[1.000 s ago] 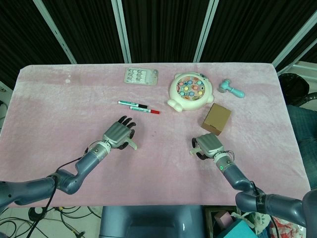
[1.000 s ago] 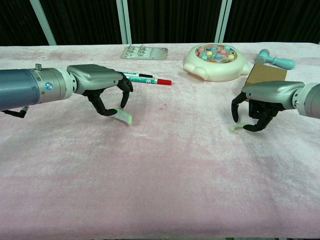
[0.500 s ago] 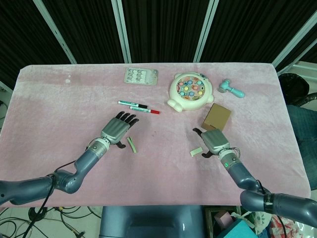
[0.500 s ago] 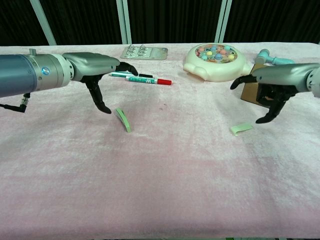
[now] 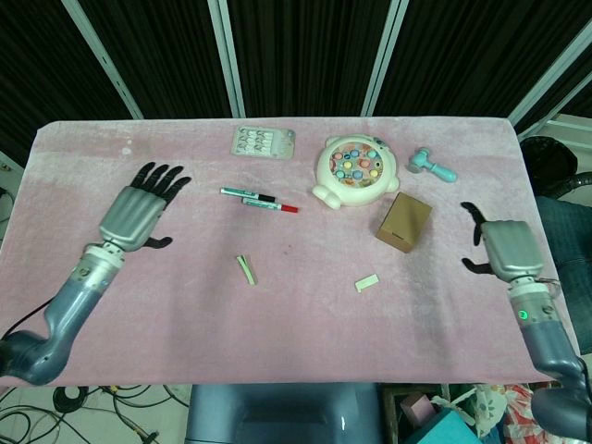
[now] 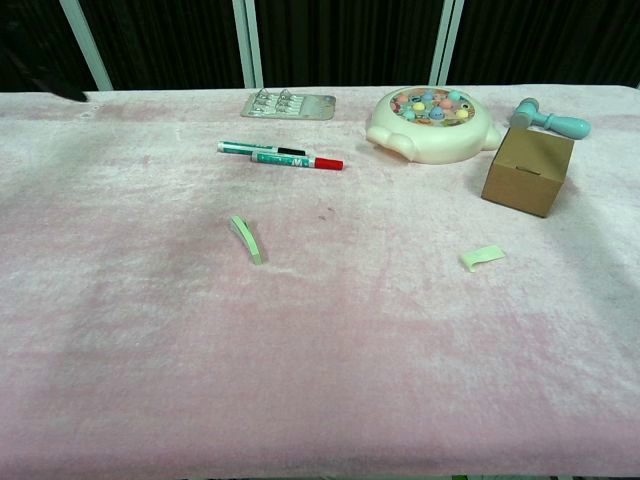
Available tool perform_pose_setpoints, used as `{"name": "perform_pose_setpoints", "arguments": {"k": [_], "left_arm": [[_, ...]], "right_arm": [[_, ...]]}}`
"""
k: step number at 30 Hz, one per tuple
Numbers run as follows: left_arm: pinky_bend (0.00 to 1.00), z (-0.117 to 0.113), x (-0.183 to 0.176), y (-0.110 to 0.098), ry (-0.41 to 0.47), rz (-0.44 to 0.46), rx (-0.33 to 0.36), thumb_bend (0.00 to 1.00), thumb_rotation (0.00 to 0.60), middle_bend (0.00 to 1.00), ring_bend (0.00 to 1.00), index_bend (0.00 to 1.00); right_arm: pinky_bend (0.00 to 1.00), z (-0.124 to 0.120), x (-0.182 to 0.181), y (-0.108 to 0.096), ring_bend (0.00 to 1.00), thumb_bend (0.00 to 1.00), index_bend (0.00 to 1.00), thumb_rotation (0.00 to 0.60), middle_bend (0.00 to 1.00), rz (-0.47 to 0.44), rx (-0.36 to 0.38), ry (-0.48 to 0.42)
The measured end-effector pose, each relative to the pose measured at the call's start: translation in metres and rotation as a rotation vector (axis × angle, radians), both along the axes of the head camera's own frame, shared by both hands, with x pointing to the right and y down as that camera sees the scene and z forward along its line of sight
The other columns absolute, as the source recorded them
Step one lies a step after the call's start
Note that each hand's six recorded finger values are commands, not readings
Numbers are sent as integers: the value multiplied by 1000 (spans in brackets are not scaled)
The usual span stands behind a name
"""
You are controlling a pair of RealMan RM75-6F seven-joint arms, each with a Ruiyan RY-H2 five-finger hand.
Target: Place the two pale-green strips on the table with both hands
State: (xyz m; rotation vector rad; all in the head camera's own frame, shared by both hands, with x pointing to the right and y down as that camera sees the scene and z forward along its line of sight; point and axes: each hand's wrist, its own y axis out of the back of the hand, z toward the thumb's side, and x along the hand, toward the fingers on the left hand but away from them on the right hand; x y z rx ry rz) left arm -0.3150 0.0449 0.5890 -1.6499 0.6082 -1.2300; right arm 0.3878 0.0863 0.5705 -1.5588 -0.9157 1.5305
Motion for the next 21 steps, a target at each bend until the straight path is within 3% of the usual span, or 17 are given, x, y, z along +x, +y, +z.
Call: {"name": "perform_pose_setpoints", "arguments": {"k": [3,7,10,13,16,21], "left_arm": [[0,-16,-33,23,-13,-47,27,97,600,22,0,93],[0,-34,-72,65,-9,-101,58,97,600,23,0,93],[0,-46,-95,99,-1,-132,63,97,600,23,0,93],[0,-51,-117,133,26,-204,20,97,600,22,0,96],[0,-53,-134,152,27,-252,5,97,600,17,0,103],[0,-55,-149,171,59,-300,42,98,600,11,0,116]], "right_arm": [[196,-19,27,17,287,71,124,600,168,29,110,15],[189,-36,63,64,286,71,85,600,149,63,198,55],[189,-39,69,97,286,71,72,600,149,67,212,35],[189,-36,67,123,285,72,67,600,149,61,207,5],[189,-33,64,139,285,71,63,600,150,46,193,10],[189,-29,58,155,285,70,58,600,151,12,170,10]]}}
